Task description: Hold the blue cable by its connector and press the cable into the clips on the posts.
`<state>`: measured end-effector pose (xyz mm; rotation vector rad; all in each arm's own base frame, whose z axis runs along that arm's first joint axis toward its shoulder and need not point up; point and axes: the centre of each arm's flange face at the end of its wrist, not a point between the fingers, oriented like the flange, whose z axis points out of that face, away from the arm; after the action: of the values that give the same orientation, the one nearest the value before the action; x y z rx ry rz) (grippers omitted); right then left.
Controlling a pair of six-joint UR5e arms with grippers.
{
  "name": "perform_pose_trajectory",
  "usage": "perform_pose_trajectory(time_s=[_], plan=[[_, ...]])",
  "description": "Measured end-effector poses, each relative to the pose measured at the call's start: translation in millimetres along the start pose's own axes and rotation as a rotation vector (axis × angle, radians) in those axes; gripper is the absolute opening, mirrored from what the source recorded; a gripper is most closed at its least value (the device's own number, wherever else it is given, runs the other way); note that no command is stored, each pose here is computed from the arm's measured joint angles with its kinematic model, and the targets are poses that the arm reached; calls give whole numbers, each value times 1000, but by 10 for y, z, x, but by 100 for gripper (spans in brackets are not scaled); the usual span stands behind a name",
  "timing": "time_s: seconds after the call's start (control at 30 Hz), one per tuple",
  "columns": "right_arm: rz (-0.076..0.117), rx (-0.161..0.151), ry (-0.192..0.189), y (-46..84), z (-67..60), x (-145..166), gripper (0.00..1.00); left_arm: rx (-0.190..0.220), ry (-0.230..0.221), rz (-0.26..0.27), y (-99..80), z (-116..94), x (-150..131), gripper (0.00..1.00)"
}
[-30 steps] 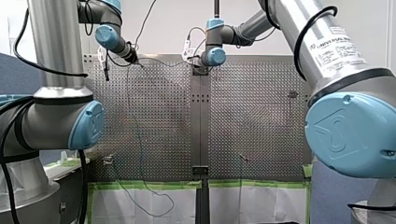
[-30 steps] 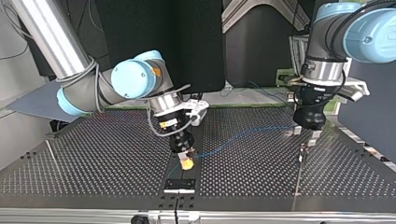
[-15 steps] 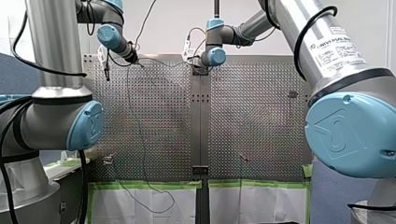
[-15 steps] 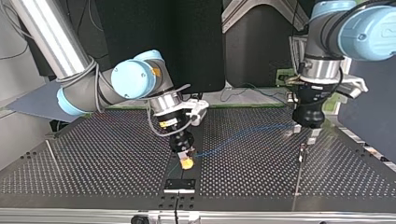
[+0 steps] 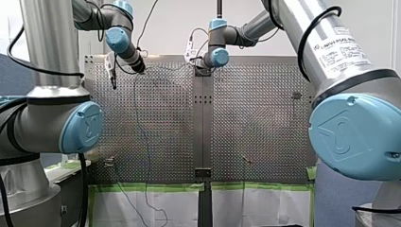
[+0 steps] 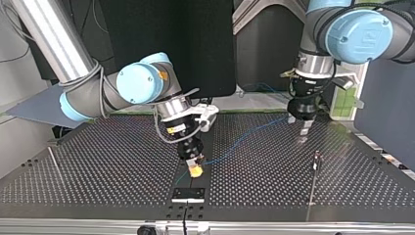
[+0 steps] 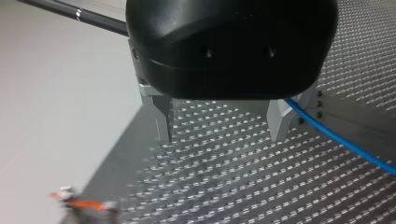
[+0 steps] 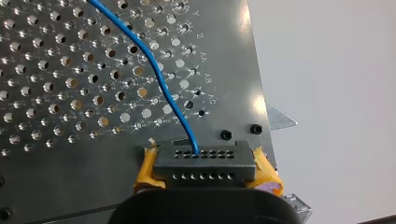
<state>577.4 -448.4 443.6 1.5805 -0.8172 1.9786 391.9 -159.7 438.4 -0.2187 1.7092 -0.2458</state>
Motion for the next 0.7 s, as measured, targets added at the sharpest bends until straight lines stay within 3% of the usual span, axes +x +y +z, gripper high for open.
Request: perform_pose_trajectory(time_s=[0.1, 0.27, 0.7], plan=[[0, 0, 0, -3, 0, 1, 0, 15, 35, -12, -80, 18, 116, 100], [-1, -2, -3, 8, -6, -13, 0, 83, 97, -46, -266, 40, 319, 100], [-6, -1, -10, 2, -20, -46, 0, 299, 160, -144, -800, -89, 563, 100]])
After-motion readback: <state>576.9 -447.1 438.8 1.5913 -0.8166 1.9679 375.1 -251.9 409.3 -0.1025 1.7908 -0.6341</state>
